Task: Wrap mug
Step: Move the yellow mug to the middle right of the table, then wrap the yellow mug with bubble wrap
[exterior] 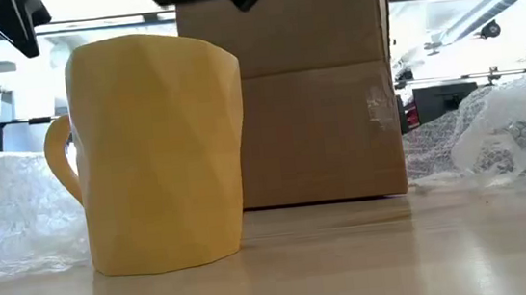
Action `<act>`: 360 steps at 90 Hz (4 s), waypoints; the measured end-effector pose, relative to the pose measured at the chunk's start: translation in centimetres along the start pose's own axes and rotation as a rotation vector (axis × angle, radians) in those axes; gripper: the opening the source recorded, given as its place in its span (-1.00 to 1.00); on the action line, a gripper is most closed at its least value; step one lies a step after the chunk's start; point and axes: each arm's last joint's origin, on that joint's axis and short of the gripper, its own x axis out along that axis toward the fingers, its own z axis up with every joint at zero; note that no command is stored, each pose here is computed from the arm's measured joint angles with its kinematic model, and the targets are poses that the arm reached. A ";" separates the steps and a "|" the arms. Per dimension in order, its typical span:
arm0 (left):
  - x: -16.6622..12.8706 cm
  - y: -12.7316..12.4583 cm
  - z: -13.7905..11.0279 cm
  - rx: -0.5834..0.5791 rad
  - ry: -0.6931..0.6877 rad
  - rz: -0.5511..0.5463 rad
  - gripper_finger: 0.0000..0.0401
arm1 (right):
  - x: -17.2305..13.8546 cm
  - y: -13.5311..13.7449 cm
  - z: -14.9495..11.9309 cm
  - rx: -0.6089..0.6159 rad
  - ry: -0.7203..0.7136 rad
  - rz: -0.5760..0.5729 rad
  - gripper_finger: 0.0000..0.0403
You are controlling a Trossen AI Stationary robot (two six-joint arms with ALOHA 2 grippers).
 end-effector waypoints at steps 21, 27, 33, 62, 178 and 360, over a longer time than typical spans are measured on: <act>0.0 -0.2 0.2 -0.009 -0.017 -0.021 -0.46 | 2.3 1.4 0.2 -0.023 0.102 0.042 -0.04; 0.0 -0.2 0.2 -0.003 -0.018 -0.022 -0.47 | 2.7 1.8 0.9 -0.020 0.114 0.050 -0.07; 0.0 -0.3 0.2 0.009 -0.022 -0.023 -0.48 | 3.3 1.6 0.9 -0.011 0.183 0.038 -0.11; 0.0 -0.3 0.3 0.015 -0.046 -0.014 -0.48 | 5.6 1.0 0.4 -0.083 0.510 -0.074 -0.72; 0.1 -0.7 0.7 0.013 -0.061 -0.070 -0.49 | -6.9 0.0 -11.7 0.376 0.683 -0.210 -0.62; -2.1 -6.1 -3.5 -0.114 -0.128 -0.400 -1.00 | 7.3 -2.3 -6.3 0.193 -0.062 -0.159 -0.34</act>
